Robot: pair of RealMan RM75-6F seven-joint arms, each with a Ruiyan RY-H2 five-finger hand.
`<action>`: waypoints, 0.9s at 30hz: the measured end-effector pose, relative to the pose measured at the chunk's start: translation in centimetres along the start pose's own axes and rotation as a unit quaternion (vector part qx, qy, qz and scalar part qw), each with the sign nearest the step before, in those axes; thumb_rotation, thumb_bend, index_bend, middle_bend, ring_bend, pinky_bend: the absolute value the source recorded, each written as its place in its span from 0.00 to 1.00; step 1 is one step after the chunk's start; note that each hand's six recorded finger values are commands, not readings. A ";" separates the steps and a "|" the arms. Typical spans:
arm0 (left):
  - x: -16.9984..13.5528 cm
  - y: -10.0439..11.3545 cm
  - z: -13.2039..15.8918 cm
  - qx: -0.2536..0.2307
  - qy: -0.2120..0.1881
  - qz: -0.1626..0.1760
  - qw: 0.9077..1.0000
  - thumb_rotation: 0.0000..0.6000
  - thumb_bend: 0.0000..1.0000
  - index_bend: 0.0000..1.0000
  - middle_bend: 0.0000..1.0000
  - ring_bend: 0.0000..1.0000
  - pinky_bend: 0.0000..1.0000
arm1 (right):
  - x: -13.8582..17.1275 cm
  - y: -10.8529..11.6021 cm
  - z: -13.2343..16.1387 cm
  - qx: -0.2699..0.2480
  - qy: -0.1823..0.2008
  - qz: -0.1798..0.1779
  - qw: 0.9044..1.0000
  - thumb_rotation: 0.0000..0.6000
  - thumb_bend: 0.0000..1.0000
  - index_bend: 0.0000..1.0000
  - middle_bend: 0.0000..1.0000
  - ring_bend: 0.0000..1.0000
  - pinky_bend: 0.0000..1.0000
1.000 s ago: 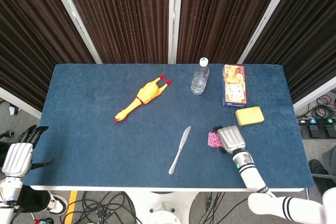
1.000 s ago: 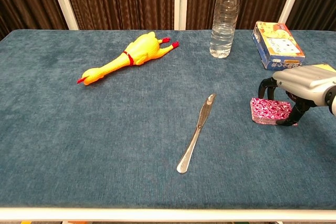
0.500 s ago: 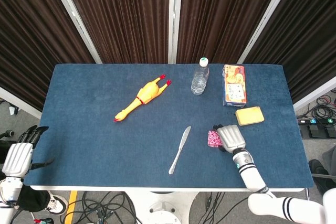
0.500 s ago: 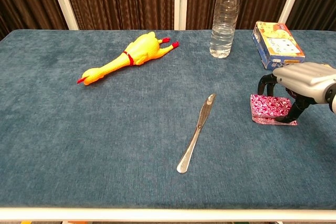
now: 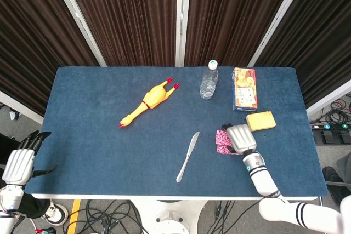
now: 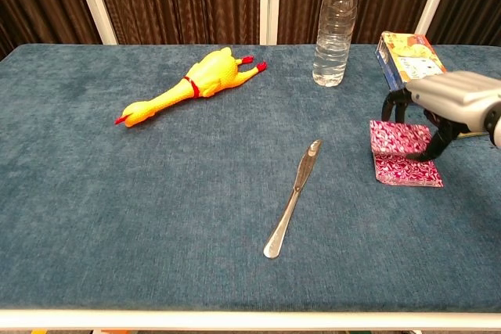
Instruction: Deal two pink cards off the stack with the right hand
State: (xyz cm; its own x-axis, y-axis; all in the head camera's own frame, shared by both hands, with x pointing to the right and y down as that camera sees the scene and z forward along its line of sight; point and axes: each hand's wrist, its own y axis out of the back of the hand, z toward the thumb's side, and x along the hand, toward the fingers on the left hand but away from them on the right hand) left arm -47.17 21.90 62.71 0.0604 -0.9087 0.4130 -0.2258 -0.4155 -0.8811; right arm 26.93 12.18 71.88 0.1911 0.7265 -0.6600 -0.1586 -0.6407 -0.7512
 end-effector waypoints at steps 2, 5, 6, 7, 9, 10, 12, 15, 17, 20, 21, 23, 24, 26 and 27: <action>0.0 0.0 0.0 0.000 0.001 0.001 1.000 1.00 0.03 0.14 0.15 0.06 0.18 | -0.7 0.5 0.1 0.002 -0.001 -0.003 1.000 1.00 0.19 0.41 0.43 0.82 0.91; 0.0 0.1 -0.1 0.001 0.002 0.001 1.000 1.00 0.03 0.15 0.15 0.06 0.18 | -1.9 0.9 0.1 0.008 -0.004 -0.006 1.000 1.00 0.19 0.41 0.43 0.82 0.91; 0.0 0.1 -0.2 0.001 0.002 0.001 1.000 1.00 0.03 0.15 0.15 0.06 0.18 | -2.2 1.0 0.1 0.010 -0.005 -0.006 1.000 1.00 0.19 0.41 0.43 0.82 0.91; 0.0 0.2 -0.2 0.002 0.003 0.002 1.000 1.00 0.03 0.15 0.15 0.06 0.18 | -2.6 1.0 0.1 0.013 -0.007 -0.006 1.000 1.00 0.19 0.41 0.43 0.82 0.91; -0.1 0.2 -0.3 0.002 0.004 0.002 1.000 1.00 0.03 0.15 0.15 0.06 0.18 | -3.6 1.0 0.0 0.019 -0.009 -0.005 1.000 1.00 0.19 0.41 0.43 0.82 0.91; -0.1 0.2 -0.4 0.003 0.005 0.003 1.000 1.00 0.03 0.15 0.15 0.06 0.18 | -4.1 1.0 0.0 0.023 -0.011 -0.004 1.000 1.00 0.19 0.41 0.43 0.82 0.91; -0.1 0.3 -0.5 0.003 0.006 0.003 1.000 1.00 0.03 0.15 0.15 0.06 0.18 | -4.8 0.9 0.0 0.029 -0.012 -0.002 1.000 1.00 0.19 0.41 0.43 0.82 0.91; -0.1 0.4 -0.6 0.003 0.008 0.005 1.000 1.00 0.03 0.15 0.15 0.06 0.18 | -6.0 0.6 0.1 0.036 -0.013 0.004 0.999 1.00 0.19 0.41 0.42 0.82 0.91; -0.1 0.4 -0.7 0.003 0.009 0.005 1.000 1.00 0.03 0.15 0.15 0.06 0.18 | -6.7 0.4 0.2 0.037 -0.012 0.007 0.999 1.00 0.19 0.41 0.42 0.82 0.91; -0.1 0.4 -0.8 0.003 0.010 0.005 1.000 1.00 0.03 0.15 0.15 0.06 0.18 | -7.4 0.2 0.7 0.034 -0.007 0.009 0.999 1.00 0.19 0.41 0.42 0.82 0.91; -0.1 0.4 -0.9 0.002 0.011 0.005 1.000 1.00 0.03 0.15 0.15 0.06 0.18 | -7.6 0.1 0.9 0.032 -0.005 0.009 0.999 1.00 0.19 0.41 0.42 0.82 0.91; -0.2 0.4 -0.9 0.001 0.012 0.005 1.000 1.00 0.03 0.15 0.15 0.06 0.18 | -7.9 0.0 1.2 0.031 -0.002 0.008 0.999 1.00 0.19 0.42 0.41 0.82 0.91; -0.2 0.4 -1.0 0.002 0.012 0.005 1.000 1.00 0.03 0.15 0.15 0.06 0.18 | -7.9 -0.1 1.3 0.031 -0.001 0.009 0.999 1.00 0.19 0.42 0.41 0.82 0.91; -0.2 0.4 -1.0 0.001 0.012 0.006 1.000 1.00 0.03 0.15 0.15 0.06 0.18 | -8.1 -0.2 1.3 0.032 0.000 0.009 0.999 1.00 0.19 0.41 0.39 0.82 0.91; -0.2 0.5 -1.1 0.001 0.013 0.006 1.000 1.00 0.03 0.15 0.15 0.06 0.18 | -8.1 -0.3 1.3 0.033 0.001 0.010 0.999 1.00 0.19 0.39 0.38 0.82 0.91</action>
State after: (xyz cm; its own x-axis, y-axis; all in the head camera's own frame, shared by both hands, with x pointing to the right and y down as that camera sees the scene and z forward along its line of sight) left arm -48.33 21.94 62.47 0.0334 -0.9124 0.4080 -0.2250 -0.4046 -0.8864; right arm 24.12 6.81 77.43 0.1899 0.7135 -0.6745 -0.2249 -0.6371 -0.7372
